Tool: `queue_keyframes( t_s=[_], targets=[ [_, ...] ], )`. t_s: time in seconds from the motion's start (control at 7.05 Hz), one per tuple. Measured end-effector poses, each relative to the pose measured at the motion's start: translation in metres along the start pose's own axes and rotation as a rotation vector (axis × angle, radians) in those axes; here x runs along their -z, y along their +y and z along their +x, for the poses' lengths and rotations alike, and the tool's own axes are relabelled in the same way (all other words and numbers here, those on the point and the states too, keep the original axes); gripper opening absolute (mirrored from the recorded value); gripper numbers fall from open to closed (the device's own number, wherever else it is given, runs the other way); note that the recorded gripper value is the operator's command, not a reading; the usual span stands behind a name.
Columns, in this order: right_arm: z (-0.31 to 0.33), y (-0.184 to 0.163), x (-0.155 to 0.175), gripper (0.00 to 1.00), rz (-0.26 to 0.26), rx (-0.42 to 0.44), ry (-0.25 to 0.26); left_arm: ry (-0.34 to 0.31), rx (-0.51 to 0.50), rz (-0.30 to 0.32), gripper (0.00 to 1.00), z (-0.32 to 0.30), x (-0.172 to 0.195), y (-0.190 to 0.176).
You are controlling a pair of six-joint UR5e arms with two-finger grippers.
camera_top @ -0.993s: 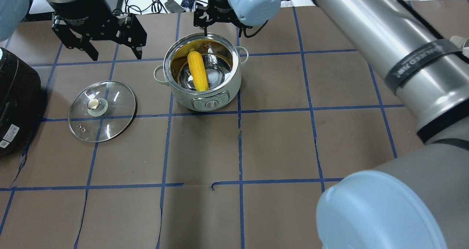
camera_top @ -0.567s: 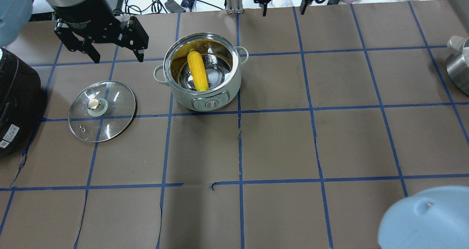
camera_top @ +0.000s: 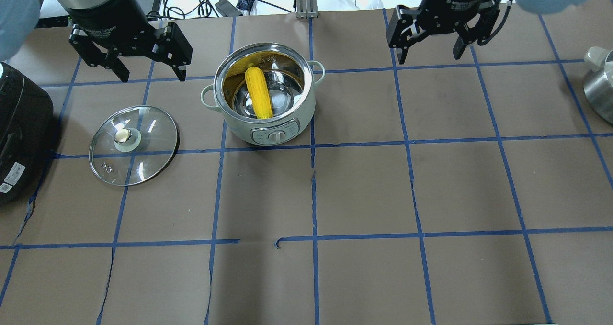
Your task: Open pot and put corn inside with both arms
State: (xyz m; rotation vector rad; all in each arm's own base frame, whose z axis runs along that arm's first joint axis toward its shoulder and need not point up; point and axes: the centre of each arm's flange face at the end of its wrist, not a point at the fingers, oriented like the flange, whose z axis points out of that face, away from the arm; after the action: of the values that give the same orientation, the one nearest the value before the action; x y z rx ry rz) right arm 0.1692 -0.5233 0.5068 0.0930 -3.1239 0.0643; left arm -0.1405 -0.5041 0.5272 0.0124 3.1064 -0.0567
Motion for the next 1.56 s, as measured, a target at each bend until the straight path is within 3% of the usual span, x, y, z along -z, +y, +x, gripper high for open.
queue_keyframes(
  t_s=[0.28,0.57,0.85,1.28,1.56],
  targets=[
    [0.000,0.006,-0.001,1.00,0.055,0.103,-0.013,0.000,-0.001,0.000,1.00,-0.001,0.000,0.000],
    [-0.002,0.005,0.011,1.00,0.087,0.110,-0.028,0.000,0.000,0.000,1.00,-0.002,0.000,-0.001],
    [-0.002,-0.009,0.029,1.00,0.124,0.099,-0.032,-0.001,0.001,0.001,1.00,-0.003,0.001,-0.001],
    [0.009,-0.016,0.031,1.00,0.132,-0.010,-0.032,-0.001,0.002,0.001,1.00,-0.003,0.001,-0.001],
    [0.012,-0.014,0.032,1.00,0.126,-0.028,-0.026,-0.001,0.004,0.001,1.00,-0.004,0.001,-0.001]
  ],
)
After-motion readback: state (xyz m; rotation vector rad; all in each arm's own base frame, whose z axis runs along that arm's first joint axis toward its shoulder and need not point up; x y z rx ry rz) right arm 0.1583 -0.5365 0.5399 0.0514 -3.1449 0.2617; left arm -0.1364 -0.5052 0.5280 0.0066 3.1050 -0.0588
